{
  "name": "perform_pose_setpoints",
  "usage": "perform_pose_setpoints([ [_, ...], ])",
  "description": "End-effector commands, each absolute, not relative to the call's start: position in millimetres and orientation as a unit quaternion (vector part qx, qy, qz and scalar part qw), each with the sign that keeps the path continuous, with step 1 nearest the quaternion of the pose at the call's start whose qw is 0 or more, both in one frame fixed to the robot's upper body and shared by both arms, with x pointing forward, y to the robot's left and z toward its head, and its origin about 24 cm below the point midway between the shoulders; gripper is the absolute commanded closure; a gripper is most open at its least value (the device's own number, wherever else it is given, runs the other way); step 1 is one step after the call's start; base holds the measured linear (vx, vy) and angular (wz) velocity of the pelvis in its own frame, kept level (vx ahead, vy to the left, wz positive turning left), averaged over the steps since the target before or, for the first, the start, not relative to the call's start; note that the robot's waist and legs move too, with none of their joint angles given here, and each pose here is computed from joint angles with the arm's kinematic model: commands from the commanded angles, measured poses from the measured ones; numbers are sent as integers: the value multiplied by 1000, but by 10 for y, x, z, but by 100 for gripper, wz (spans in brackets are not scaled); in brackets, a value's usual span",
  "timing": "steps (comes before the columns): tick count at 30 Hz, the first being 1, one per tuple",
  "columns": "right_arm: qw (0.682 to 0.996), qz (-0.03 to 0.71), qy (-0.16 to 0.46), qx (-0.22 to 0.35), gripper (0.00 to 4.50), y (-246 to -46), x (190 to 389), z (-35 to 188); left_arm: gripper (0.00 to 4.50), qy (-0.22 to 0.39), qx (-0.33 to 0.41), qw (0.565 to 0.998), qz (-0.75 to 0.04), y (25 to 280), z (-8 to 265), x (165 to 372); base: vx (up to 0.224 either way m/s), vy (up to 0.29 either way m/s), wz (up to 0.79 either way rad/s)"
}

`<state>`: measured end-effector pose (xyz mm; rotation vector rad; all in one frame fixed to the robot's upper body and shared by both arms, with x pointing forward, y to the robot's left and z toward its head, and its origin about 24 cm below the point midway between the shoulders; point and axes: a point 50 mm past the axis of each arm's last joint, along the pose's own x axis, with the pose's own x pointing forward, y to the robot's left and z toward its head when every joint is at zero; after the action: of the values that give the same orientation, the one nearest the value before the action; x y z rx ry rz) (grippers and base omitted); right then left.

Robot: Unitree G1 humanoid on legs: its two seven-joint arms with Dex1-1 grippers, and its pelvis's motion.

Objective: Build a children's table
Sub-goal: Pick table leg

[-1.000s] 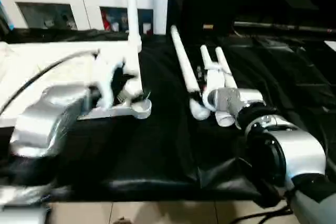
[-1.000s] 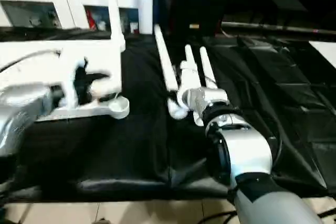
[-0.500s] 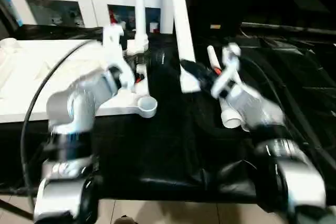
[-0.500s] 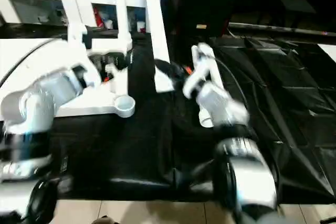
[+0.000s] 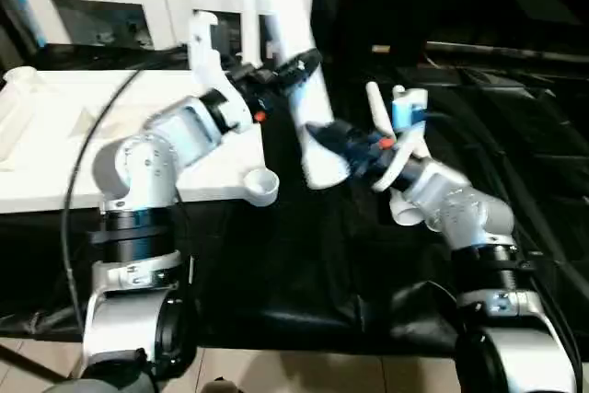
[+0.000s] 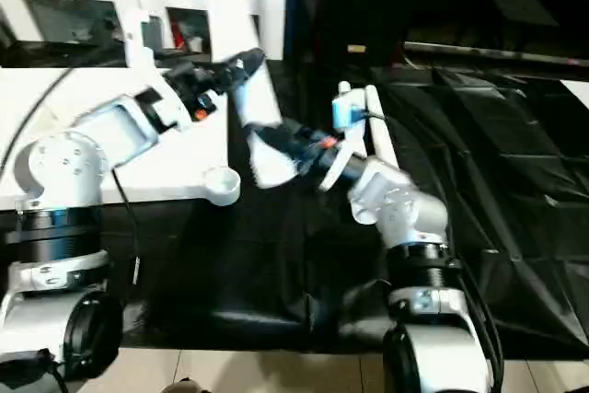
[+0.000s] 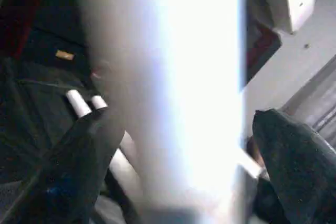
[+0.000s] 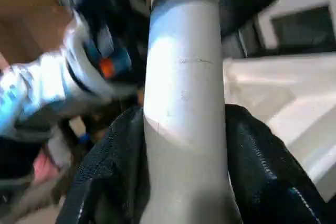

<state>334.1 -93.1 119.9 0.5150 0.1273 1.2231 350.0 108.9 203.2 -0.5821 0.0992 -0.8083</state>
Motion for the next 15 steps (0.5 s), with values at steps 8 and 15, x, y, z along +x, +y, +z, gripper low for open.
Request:
perform_pose_setpoints([
  [8,807,552,70,200,259,-900,3383,1234,53,40,-293,877,-379,1161,2116,3476,0,0,0],
  [15,873,474,109,46,259,-776,3483,1092,110,47,-315,890,-325,1199,2094,3520,0,0,0],
])
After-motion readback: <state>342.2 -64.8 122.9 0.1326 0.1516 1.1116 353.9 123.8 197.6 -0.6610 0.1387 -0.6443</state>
